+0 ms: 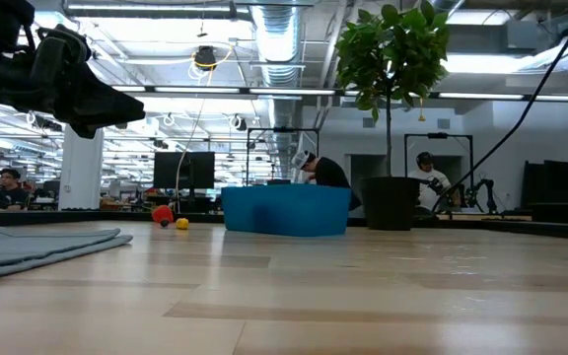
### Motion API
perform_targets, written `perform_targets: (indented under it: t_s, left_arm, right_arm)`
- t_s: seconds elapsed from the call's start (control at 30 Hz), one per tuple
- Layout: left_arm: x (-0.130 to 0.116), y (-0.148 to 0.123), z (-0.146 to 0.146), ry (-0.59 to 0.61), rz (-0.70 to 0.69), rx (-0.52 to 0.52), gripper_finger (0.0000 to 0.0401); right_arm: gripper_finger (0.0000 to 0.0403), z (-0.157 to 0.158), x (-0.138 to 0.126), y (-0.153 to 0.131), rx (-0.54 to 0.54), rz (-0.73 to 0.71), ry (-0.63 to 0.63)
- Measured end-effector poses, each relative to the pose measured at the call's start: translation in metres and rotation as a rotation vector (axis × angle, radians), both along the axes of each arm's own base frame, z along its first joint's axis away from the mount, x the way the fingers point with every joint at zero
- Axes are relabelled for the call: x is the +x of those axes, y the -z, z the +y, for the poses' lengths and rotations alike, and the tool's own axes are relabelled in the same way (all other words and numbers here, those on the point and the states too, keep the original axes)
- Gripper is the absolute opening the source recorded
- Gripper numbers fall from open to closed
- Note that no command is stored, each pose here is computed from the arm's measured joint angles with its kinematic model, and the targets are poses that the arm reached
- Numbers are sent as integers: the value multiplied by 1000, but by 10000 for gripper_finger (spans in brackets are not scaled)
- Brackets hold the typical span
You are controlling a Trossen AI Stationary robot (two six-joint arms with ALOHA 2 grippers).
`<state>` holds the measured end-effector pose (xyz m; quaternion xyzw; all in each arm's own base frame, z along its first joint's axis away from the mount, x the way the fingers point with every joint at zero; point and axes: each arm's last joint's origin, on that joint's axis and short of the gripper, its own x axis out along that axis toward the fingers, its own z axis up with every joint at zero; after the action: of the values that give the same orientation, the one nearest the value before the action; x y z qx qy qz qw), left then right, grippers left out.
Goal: Pick and placing Produce into tupperware
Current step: Put the right apricot into the container
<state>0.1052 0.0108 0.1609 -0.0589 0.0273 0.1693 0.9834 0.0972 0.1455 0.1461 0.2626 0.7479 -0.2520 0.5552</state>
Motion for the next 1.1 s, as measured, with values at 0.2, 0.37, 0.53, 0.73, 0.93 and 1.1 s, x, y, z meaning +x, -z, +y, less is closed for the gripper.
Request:
perform_targets:
  t_s: [0.2, 0.37, 0.53, 0.73, 0.93, 1.1]
  left_arm:
    - [0, 0, 0, 0, 0, 0, 130]
    - [0, 0, 0, 0, -1, -4, 130]
    - [0, 0, 0, 0, -1, -4, 130]
    - [0, 0, 0, 0, -1, -4, 130]
    - [0, 0, 0, 0, -1, -4, 130]
    - [0, 0, 0, -1, -1, -4, 130]
  right_arm:
    - [241, 0, 0, 0, -2, -7, -4]
    - [203, 0, 0, 0, -4, -6, 1]
    - [141, 0, 1, 0, -12, -16, -4]
    - [101, 0, 2, 0, 0, -37, -13]
    - [107, 7, 8, -1, 68, -128, -36]
    - [108, 12, 21, -11, 76, -259, -54]
